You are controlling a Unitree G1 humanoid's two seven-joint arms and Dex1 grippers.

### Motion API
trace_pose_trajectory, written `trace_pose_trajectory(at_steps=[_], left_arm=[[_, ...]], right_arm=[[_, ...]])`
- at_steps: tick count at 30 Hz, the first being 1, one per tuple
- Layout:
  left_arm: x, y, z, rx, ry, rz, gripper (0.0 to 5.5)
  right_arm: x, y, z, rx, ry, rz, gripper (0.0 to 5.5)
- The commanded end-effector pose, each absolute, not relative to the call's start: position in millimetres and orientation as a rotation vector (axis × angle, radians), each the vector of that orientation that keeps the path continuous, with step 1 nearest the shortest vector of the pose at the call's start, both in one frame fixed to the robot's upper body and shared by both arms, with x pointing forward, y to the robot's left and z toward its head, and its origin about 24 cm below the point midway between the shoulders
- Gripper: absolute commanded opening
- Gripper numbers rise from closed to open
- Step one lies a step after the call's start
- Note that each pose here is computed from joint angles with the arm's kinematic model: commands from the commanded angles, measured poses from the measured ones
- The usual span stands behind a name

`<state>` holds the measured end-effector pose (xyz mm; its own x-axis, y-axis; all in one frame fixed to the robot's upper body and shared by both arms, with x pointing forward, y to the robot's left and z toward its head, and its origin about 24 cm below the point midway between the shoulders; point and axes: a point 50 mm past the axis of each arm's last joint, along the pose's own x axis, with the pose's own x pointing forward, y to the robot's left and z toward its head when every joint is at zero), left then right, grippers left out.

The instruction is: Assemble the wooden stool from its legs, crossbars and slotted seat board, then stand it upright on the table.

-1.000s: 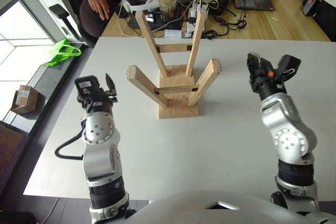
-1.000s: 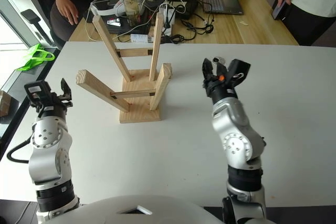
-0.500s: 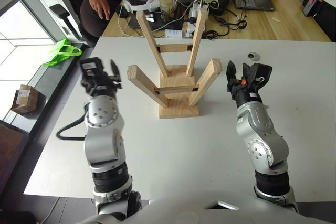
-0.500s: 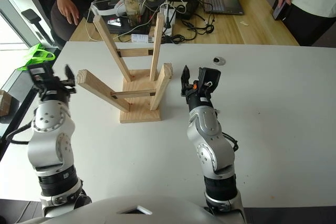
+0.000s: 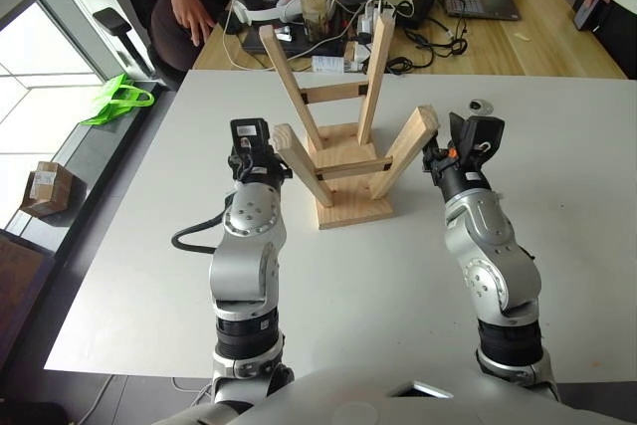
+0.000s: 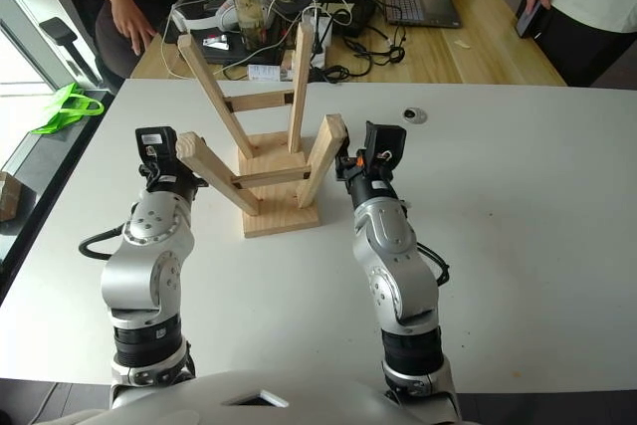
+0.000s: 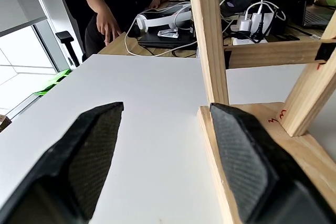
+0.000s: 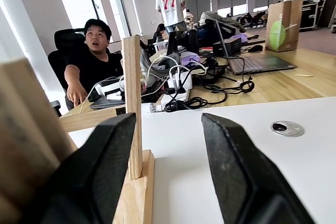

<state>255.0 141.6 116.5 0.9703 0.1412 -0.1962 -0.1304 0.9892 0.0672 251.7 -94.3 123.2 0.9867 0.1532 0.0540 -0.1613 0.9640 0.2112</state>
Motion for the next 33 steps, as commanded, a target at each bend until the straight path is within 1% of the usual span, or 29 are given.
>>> trace_pose_trajectory(at_steps=[1, 4, 7, 10, 12, 13, 14, 16, 17, 19, 20, 22, 24, 25, 26, 27, 29, 31, 33], left_arm=[[257, 144, 116, 0.084, 0.214, 0.115, 3.06], [257, 165, 122, 0.140, 0.179, 0.183, 3.06], [257, 188, 131, 0.199, 0.129, 0.231, 3.06], [259, 209, 151, 0.231, 0.039, 0.221, 3.06], [263, 220, 180, 0.178, -0.096, 0.176, 3.06], [265, 219, 198, 0.129, -0.175, 0.112, 3.06], [267, 212, 221, 0.063, -0.272, -0.013, 3.06], [266, 195, 256, -0.025, -0.389, -0.290, 3.06], [264, 184, 267, -0.042, -0.409, -0.452, 3.06], [258, 169, 273, -0.059, -0.396, -0.661, 3.06], [254, 163, 268, -0.053, -0.357, -0.739, 3.06], [256, 153, 234, 0.031, -0.161, -0.789, 3.06], [256, 146, 181, 0.151, 0.086, -0.798, 3.06], [254, 143, 162, 0.176, 0.155, -0.806, 3.06], [251, 141, 152, 0.177, 0.188, -0.813, 3.06], [250, 136, 149, 0.168, 0.180, -0.816, 3.06], [252, 127, 155, 0.133, 0.120, -0.825, 3.06], [257, 122, 171, 0.079, 0.025, -0.803, 3.06], [265, 123, 191, 0.012, -0.069, -0.745, 3.06]], right_arm=[[249, -68, 124, 0.269, -0.007, 0.330, 2.37], [252, -79, 119, 0.278, 0.013, 0.286, 2.37], [260, -104, 122, 0.249, -0.006, 0.235, 2.37], [283, -134, 160, 0.246, -0.158, 0.231, 2.37], [293, -141, 197, 0.323, -0.273, 0.329, 2.37], [295, -140, 212, 0.369, -0.314, 0.393, 2.37], [296, -137, 230, 0.428, -0.362, 0.486, 2.37], [294, -126, 256, 0.518, -0.418, 0.668, 2.37], [293, -118, 264, 0.551, -0.423, 0.760, 2.37], [292, -110, 271, 0.602, -0.410, 0.874, 2.37], [290, -106, 269, 0.612, -0.383, 0.924, 2.37], [288, -94, 242, 0.562, -0.251, 0.974, 2.37], [278, -76, 197, 0.492, -0.061, 1.025, 2.37], [271, -67, 177, 0.457, 0.019, 1.050, 2.37], [265, -62, 161, 0.428, 0.079, 1.065, 2.37], [261, -58, 149, 0.407, 0.114, 1.064, 2.37], [258, -56, 142, 0.398, 0.123, 1.048, 2.37], [263, -58, 150, 0.415, 0.077, 1.027, 2.37], [271, -63, 164, 0.436, 0.002, 1.000, 2.37]])
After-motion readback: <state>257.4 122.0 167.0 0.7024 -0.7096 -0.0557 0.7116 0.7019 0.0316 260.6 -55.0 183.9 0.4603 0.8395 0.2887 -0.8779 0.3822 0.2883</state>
